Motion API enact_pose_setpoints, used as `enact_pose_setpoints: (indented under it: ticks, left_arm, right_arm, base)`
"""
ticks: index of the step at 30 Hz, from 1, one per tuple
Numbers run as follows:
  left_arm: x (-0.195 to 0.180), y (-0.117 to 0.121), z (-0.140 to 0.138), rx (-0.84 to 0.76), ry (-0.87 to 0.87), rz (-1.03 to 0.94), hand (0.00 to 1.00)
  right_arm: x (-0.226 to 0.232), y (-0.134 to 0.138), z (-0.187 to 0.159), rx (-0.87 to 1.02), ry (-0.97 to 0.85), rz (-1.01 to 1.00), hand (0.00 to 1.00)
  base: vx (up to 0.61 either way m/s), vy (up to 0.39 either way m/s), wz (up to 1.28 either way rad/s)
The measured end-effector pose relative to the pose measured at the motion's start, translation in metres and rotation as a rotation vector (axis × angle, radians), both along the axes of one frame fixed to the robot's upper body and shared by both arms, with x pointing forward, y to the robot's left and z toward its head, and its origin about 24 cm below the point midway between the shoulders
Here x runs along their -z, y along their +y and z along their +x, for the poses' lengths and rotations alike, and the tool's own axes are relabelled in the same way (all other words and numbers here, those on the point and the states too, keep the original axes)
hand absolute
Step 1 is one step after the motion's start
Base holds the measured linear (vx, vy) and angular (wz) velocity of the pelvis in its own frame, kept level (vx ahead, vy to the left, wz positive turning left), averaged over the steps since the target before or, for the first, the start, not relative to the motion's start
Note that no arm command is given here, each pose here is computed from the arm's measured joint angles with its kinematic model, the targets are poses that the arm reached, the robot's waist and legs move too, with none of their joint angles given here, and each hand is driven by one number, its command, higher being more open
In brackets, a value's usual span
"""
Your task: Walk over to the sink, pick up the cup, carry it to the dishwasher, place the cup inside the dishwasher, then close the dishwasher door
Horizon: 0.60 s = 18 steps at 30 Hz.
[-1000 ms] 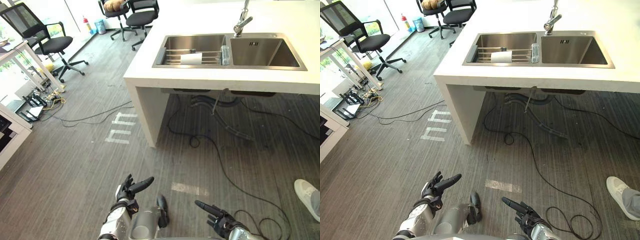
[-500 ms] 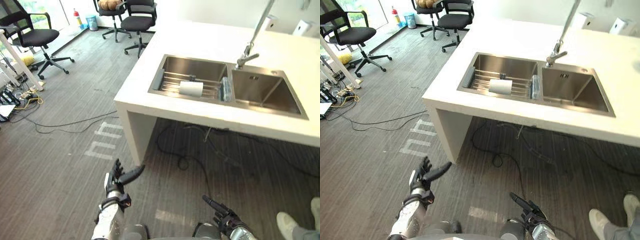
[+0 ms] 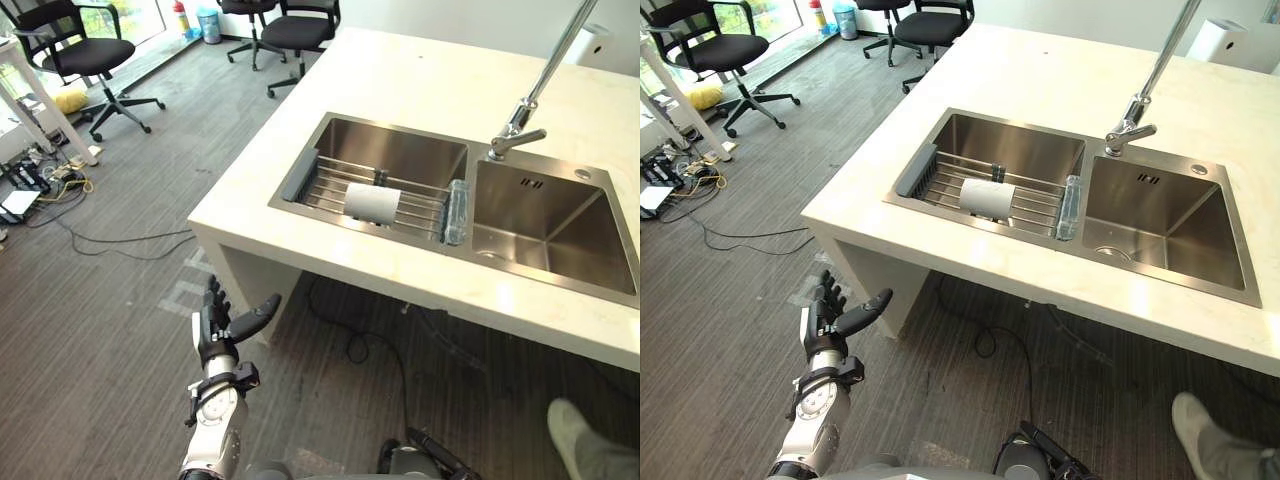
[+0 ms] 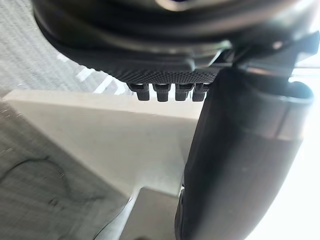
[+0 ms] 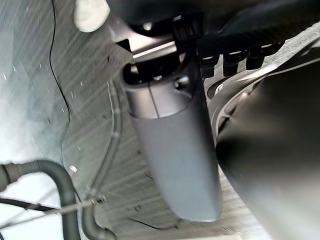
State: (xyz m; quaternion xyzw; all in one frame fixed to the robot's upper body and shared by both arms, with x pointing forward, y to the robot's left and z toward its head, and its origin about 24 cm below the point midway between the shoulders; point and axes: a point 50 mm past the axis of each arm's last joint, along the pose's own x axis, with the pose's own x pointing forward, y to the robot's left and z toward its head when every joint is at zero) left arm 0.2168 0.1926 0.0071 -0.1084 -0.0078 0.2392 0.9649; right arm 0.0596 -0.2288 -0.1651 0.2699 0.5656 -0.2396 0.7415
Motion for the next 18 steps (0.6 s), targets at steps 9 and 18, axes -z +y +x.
enact_pose_setpoints:
  ticks: [9,18]
  left_arm:
    - [-0.137,0.004,-0.014,0.046,-0.707,0.068,1.0]
    - [-0.183,-0.023,-0.019,0.284,-0.941,0.019,1.0]
  right_arm:
    - [-0.001,-0.02,-0.023,0.032,0.078,-0.039,1.0]
    - [0.002,-0.009,-0.028,0.016,0.093,-0.033,1.0]
  base:
    - [0.19,0.068,0.07]
    - [0.11,-0.046,-0.17]
